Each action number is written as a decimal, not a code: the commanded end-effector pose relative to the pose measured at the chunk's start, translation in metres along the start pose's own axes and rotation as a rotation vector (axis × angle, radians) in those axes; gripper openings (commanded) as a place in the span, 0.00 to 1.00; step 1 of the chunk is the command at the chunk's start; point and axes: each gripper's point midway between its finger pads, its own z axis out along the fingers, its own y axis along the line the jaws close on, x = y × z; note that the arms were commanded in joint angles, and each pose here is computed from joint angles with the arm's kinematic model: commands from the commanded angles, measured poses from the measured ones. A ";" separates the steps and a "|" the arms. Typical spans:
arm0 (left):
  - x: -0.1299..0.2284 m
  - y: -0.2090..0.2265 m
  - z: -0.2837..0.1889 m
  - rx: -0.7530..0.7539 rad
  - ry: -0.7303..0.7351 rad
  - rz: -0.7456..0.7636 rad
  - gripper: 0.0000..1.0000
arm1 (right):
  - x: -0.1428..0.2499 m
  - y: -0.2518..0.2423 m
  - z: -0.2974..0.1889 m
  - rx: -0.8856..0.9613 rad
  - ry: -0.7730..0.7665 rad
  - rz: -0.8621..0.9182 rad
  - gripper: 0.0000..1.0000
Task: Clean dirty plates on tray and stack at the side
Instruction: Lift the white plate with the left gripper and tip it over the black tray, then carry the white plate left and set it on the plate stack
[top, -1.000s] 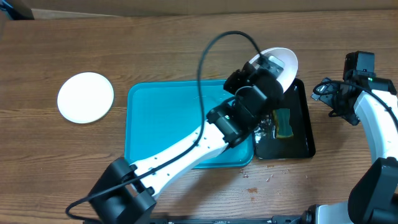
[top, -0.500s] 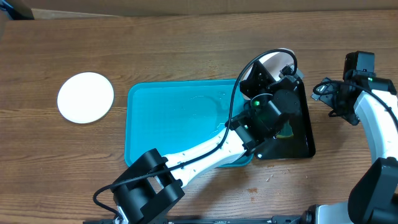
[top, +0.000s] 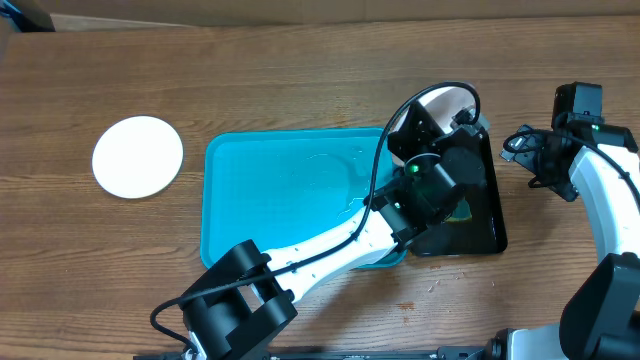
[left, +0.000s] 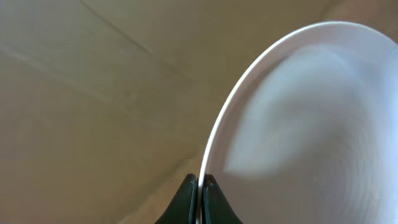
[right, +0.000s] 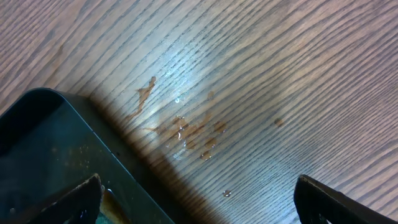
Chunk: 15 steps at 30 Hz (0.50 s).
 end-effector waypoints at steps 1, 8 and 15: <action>-0.001 -0.017 0.003 0.127 -0.007 -0.192 0.04 | -0.011 0.002 -0.010 -0.009 -0.043 0.015 1.00; 0.028 -0.037 0.024 0.373 0.106 -0.457 0.04 | -0.011 0.001 -0.010 -0.009 -0.042 0.015 1.00; 0.043 -0.012 0.049 0.733 0.209 -0.891 0.04 | -0.011 0.002 -0.010 -0.010 -0.043 0.015 1.00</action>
